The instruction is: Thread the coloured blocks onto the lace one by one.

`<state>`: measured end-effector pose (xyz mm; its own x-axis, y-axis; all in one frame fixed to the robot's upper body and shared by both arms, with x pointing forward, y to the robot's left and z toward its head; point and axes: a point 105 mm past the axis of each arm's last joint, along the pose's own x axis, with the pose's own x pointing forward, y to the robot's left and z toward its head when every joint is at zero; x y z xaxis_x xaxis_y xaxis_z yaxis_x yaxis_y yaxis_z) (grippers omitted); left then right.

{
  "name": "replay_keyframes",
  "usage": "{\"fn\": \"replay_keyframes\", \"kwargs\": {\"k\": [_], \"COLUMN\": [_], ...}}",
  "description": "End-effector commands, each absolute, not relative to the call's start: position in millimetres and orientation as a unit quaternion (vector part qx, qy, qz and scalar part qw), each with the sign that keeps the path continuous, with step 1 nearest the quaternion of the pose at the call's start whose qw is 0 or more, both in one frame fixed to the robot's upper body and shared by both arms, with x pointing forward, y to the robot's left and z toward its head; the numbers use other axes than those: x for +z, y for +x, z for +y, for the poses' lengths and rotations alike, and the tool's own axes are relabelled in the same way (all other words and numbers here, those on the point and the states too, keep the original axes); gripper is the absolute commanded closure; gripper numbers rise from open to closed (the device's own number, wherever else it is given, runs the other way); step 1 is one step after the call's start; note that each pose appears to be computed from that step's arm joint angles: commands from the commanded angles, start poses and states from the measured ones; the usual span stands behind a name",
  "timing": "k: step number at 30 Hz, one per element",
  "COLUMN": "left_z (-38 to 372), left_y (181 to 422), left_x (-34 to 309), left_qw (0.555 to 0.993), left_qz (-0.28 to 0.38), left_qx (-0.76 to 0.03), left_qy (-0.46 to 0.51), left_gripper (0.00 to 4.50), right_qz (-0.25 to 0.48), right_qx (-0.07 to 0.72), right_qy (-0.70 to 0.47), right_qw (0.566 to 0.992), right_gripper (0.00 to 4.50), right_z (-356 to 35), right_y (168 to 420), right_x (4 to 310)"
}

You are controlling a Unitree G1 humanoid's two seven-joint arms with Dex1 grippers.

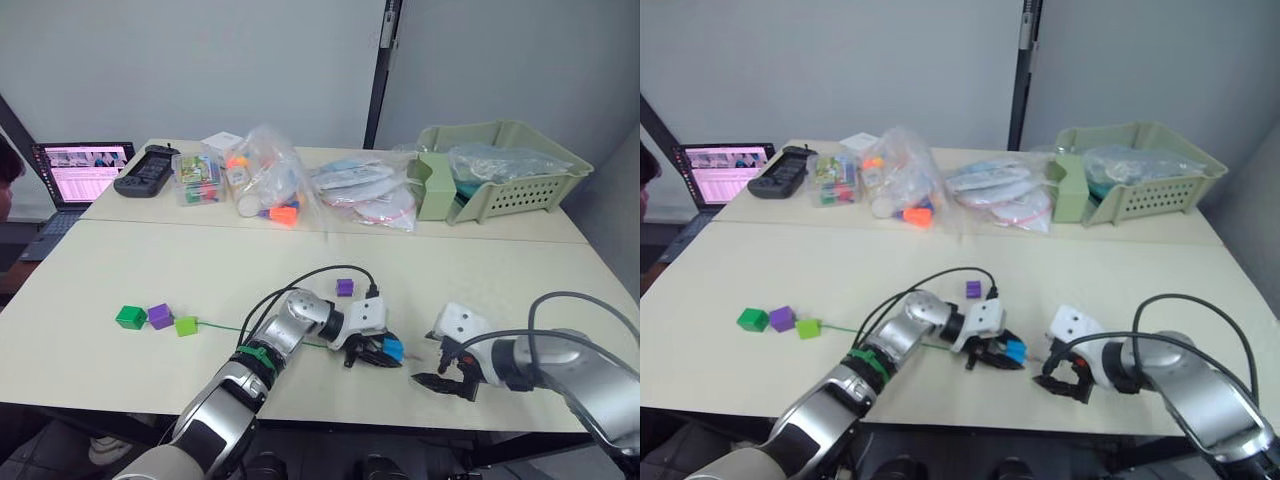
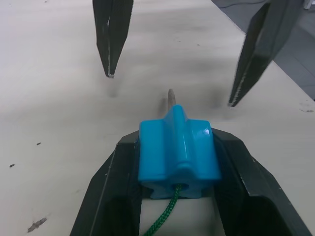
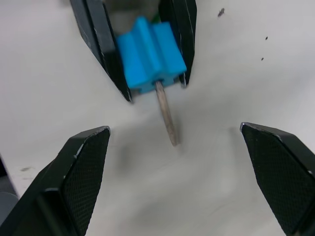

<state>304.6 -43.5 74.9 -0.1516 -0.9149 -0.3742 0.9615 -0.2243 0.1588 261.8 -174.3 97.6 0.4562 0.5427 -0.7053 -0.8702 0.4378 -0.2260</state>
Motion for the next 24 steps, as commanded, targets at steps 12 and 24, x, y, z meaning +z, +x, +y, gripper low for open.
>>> {"fn": "replay_keyframes", "kwargs": {"k": [12, 24], "left_z": [-47.3, -20.7], "left_y": [305.1, 327.5], "left_x": [86.7, 109.8], "left_qw": [0.625, 0.677], "left_qz": [0.037, -0.002], "left_qx": [-0.753, -0.706], "left_qy": [0.202, 0.210], "left_gripper": [3.10, 3.10], "right_qz": [0.268, 0.276], "right_qx": [0.477, 0.499], "right_qy": [-0.308, -0.268], "right_qw": [0.778, 0.776], "right_gripper": [2.86, 4.50], "right_z": [-167.0, -163.8], "right_y": [284.0, 272.3], "right_x": [97.0, 97.7]}}
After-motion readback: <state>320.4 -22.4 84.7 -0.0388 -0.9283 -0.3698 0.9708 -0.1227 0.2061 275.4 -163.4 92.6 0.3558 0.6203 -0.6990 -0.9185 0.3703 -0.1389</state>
